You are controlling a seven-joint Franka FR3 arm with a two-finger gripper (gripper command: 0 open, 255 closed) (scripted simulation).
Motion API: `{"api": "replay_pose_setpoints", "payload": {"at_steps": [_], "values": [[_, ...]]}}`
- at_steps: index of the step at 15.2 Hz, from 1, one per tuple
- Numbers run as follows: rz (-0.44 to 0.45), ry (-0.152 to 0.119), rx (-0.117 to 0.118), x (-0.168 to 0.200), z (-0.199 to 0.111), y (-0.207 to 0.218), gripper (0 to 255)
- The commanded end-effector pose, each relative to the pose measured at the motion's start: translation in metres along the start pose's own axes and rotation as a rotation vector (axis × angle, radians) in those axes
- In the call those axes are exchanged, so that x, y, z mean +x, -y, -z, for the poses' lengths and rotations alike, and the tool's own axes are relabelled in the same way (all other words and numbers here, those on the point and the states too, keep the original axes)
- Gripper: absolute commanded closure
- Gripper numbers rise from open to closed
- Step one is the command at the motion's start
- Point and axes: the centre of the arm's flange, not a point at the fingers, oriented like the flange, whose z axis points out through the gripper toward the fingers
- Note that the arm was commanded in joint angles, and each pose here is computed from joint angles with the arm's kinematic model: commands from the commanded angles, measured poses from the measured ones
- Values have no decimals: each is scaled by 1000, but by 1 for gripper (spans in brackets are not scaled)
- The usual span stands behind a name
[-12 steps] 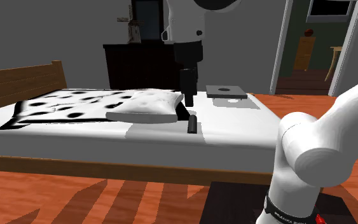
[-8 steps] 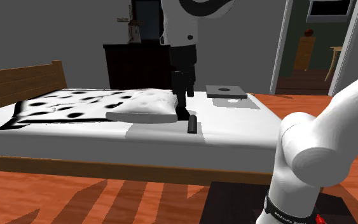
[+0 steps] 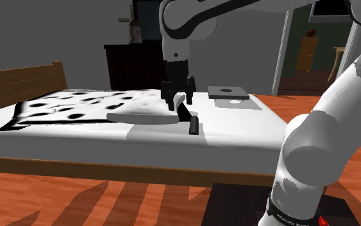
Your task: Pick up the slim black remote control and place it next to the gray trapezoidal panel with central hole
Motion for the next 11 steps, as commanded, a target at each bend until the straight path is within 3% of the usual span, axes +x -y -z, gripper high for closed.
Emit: {"api": "replay_pose_setpoints", "payload": {"at_steps": [1,11], "values": [[-118,12,25,21,-9,-20,0],[-682,75,149,74,-73,-144,0]]}}
